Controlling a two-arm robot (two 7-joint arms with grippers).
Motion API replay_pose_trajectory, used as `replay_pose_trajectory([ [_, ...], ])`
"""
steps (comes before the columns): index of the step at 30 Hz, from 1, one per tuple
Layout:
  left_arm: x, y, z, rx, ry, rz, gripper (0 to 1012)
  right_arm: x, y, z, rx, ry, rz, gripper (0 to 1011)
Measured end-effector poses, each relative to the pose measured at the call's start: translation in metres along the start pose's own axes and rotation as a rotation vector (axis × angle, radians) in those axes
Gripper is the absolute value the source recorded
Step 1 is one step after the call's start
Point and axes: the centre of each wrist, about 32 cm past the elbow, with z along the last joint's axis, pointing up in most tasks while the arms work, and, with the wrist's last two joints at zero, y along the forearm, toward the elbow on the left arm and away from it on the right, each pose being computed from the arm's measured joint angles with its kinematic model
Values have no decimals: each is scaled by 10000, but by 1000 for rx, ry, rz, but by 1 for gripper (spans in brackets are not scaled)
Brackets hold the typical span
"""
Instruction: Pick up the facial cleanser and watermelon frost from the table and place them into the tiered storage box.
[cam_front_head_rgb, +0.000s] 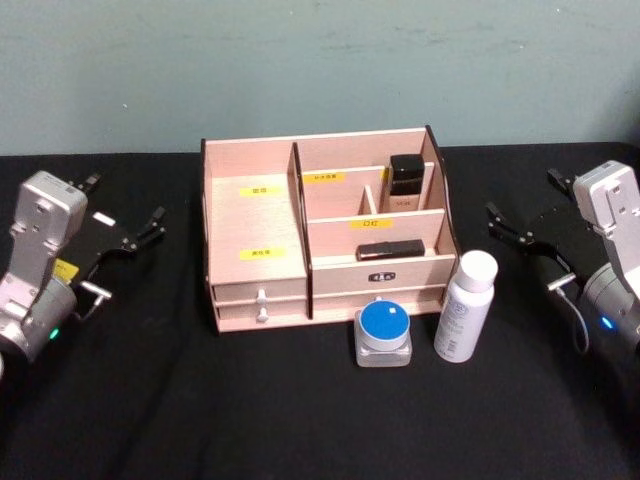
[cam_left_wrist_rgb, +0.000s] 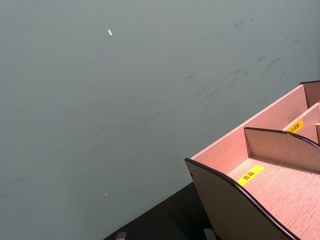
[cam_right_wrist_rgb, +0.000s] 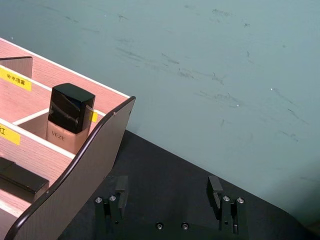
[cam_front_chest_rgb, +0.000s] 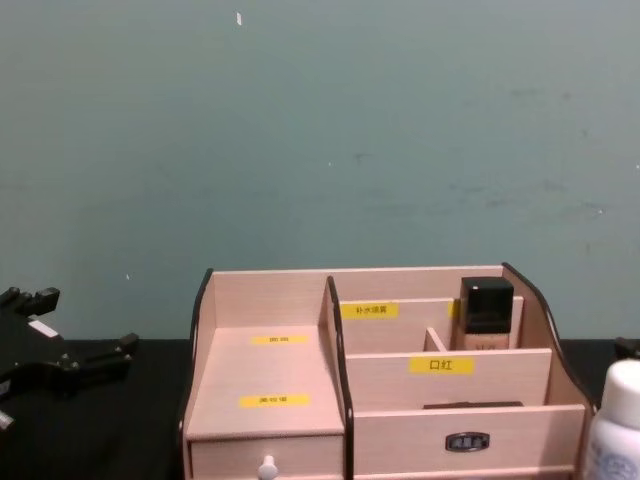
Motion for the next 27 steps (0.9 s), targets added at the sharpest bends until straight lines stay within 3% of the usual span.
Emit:
replay_pose_trajectory([
  [27,0,0,0,0,0,0,1001,0,0,0,0,0,0,1002],
])
